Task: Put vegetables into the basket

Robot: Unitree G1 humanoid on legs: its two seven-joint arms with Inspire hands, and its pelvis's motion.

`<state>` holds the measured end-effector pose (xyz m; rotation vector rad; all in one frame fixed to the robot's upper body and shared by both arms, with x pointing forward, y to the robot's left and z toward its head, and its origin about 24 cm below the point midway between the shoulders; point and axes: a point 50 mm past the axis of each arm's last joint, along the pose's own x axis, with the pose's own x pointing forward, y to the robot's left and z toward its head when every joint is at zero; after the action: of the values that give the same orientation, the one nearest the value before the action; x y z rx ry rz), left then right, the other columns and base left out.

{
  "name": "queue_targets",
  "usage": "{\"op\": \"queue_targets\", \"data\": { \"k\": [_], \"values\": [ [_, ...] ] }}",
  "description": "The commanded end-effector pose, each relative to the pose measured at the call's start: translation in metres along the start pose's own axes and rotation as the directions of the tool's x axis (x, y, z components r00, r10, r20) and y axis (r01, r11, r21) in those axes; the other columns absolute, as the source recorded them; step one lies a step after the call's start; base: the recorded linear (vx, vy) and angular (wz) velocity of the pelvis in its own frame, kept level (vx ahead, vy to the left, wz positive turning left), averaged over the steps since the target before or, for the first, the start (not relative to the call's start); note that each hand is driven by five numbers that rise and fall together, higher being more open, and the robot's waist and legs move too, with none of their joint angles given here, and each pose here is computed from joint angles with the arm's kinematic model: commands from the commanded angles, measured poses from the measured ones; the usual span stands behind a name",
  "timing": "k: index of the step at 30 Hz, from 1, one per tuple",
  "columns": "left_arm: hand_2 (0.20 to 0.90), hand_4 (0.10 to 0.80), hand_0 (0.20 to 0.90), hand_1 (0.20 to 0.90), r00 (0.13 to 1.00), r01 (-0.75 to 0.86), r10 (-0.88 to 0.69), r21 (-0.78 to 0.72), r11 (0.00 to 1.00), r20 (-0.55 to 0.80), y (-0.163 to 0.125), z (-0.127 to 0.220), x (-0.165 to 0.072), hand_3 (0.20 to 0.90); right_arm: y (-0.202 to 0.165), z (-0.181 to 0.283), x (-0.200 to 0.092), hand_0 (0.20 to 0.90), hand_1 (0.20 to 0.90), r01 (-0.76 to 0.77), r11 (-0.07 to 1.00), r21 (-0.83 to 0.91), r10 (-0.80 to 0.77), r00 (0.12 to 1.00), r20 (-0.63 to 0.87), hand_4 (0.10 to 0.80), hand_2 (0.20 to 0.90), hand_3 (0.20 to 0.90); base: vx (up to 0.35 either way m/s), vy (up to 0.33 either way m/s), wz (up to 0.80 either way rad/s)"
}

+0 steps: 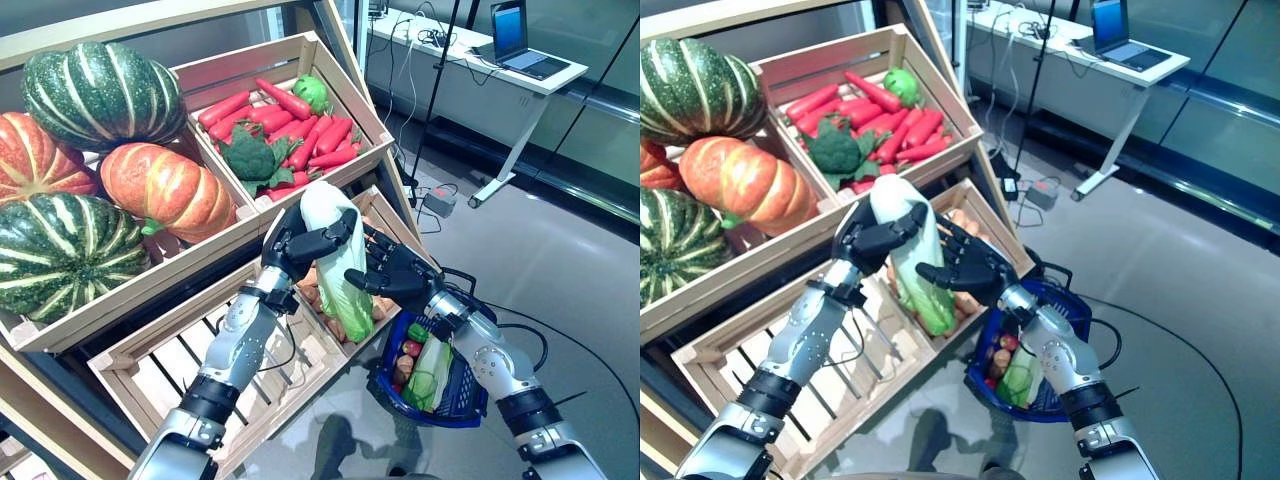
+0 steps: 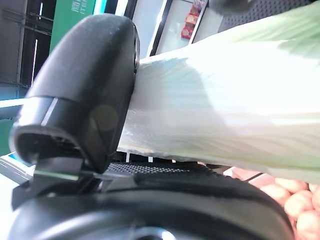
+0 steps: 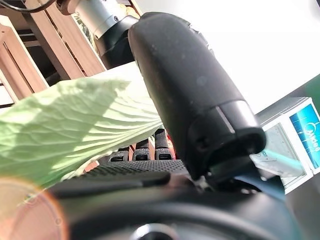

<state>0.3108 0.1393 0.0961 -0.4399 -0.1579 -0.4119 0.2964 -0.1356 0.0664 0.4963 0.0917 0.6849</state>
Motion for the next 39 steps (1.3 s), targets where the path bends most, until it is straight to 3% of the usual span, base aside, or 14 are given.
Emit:
{"op": "queue_targets", "data": {
  "k": [1, 12, 22, 23, 24, 25, 35, 37, 39],
  "values": [
    [0.300, 0.400, 0.300, 0.300, 0.968, 0.159, -0.141, -0.071, 0.985, 0.206, -0.022, 0.033, 0.020, 0.300, 0.037, 0.012, 0.021, 0.900, 0.900, -0.248, 0.968, -0.031, 0.250, 0.967, 0.048, 0.800, 0.900, 0.900, -0.008, 0.014, -0.06],
    [0.300, 0.400, 0.300, 0.300, 0.940, 0.275, -0.232, -0.151, 0.950, 0.251, -0.050, 0.037, 0.029, 0.300, 0.037, -0.022, 0.025, 0.900, 0.900, -0.278, 0.957, 0.081, 0.288, 0.945, -0.153, 0.800, 0.900, 0.900, -0.001, 0.001, 0.00],
    [0.300, 0.400, 0.300, 0.300, 0.933, 0.308, -0.257, -0.192, 0.932, 0.250, -0.060, 0.032, 0.030, 0.300, 0.048, -0.046, 0.031, 0.900, 0.900, -0.311, 0.914, 0.259, 0.370, 0.902, -0.223, 0.800, 0.900, 0.900, 0.000, 0.000, 0.00],
    [0.300, 0.400, 0.300, 0.300, 0.932, 0.312, -0.260, -0.196, 0.930, 0.252, -0.061, 0.032, 0.030, 0.300, 0.050, -0.046, 0.032, 0.860, 0.860, -0.323, 0.906, 0.274, 0.385, 0.896, -0.219, 0.773, 0.860, 0.860, 0.000, 0.000, 0.00],
    [0.300, 0.400, 0.300, 0.300, 0.929, 0.321, -0.269, -0.196, 0.927, 0.253, -0.063, 0.032, 0.030, 0.300, 0.052, -0.047, 0.034, 0.735, 0.735, -0.327, 0.903, 0.278, 0.390, 0.897, -0.209, 0.690, 0.735, 0.735, 0.000, 0.000, 0.00],
    [0.300, 0.400, 0.300, 0.300, 0.927, 0.327, -0.275, -0.193, 0.925, 0.253, -0.065, 0.032, 0.030, 0.300, 0.053, -0.046, 0.035, 0.300, 0.300, -0.322, 0.907, 0.271, 0.380, 0.903, -0.199, 0.400, 0.300, 0.300, 0.000, 0.000, 0.00],
    [0.314, 0.409, 0.314, 0.314, 0.932, 0.319, -0.273, -0.183, 0.930, 0.237, -0.067, 0.033, 0.029, 0.314, 0.052, -0.037, 0.039, 0.300, 0.300, -0.309, 0.923, 0.228, 0.345, 0.928, -0.142, 0.400, 0.300, 0.300, 0.000, 0.000, 0.00],
    [0.900, 0.800, 0.900, 0.900, 0.938, 0.312, -0.271, -0.190, 0.931, 0.216, -0.066, 0.031, 0.029, 0.900, 0.051, -0.034, 0.039, 0.300, 0.300, -0.300, 0.930, 0.213, 0.331, 0.935, -0.127, 0.400, 0.300, 0.300, 0.000, 0.000, 0.00],
    [0.900, 0.800, 0.900, 0.900, 0.941, 0.309, -0.270, -0.191, 0.932, 0.204, -0.065, 0.029, 0.029, 0.900, 0.049, -0.031, 0.039, 0.300, 0.300, -0.289, 0.937, 0.198, 0.315, 0.942, -0.117, 0.400, 0.300, 0.300, 0.000, 0.000, 0.00]
  ]
}}
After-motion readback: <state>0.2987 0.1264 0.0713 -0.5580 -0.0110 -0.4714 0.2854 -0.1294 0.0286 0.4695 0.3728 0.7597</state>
